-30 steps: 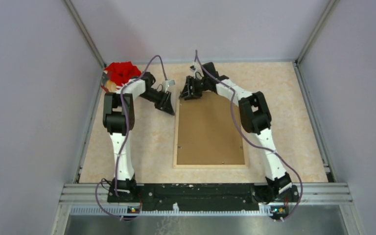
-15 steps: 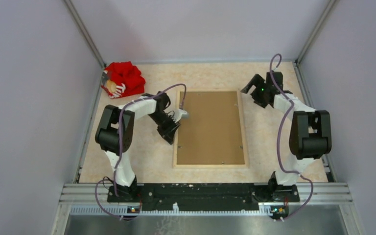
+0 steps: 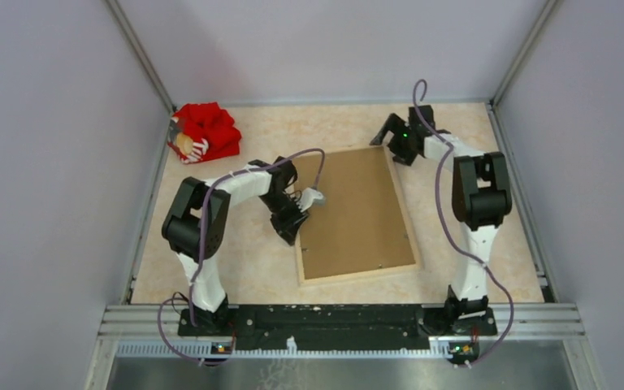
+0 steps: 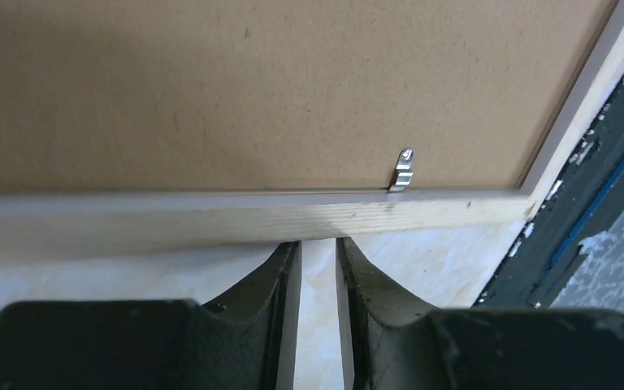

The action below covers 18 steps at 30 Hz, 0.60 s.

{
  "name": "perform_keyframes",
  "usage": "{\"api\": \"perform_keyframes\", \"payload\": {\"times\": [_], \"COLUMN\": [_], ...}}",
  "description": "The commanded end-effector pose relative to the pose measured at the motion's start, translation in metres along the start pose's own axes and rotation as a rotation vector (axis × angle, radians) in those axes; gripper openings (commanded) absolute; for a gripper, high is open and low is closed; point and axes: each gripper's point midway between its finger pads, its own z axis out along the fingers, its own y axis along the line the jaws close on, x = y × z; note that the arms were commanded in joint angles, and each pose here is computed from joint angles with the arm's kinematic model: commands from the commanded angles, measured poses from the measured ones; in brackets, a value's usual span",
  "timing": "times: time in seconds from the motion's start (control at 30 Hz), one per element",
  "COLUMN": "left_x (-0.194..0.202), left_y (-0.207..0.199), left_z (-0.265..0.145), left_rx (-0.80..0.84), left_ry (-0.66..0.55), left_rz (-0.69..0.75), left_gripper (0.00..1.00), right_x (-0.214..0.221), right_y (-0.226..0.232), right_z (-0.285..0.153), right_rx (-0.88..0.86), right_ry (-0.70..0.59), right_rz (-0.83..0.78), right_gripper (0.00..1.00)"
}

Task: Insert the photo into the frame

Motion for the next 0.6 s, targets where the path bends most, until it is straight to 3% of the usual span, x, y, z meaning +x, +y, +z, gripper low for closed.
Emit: {"api": "perform_keyframes", "payload": {"times": [0.0,0.17,0.33,0.43,0.57], "left_x": [-0.032,-0.050,-0.064,-0.076,-0.088], "left_y": [-0.015,-0.036,-0.049,-0.059,-0.086], "left_z": [0.022,0.050,0.072,0.077,0.056], "left_rx": [0.043,0.104,0.153,0.194,0.263], "left_ry": [-0.006,0.035,0.050,0.040,0.008], "left_rz": [0.096,0.151,0.191,0.207,0.252], "left_gripper": [0.28,0.29,0.30,0.30,0.31], "right_x": [0.041,0.099,0.153,0.150,0.090], "right_y": [0.073,0.155,0.192,0.198,0.210], "right_z": [0.025,0.050,0.062,0.056,0.030], "right_rx": [-0.121,-0.264,-0.331,-0.350,-0.307], "right_ry": [0.150,0.317,0.452,0.432,0.242], "right_rz": [-0.100,-0.234,-0.350,-0.378,-0.434], "right_gripper": [0.99,0.99,0.99,0.99,0.99]}}
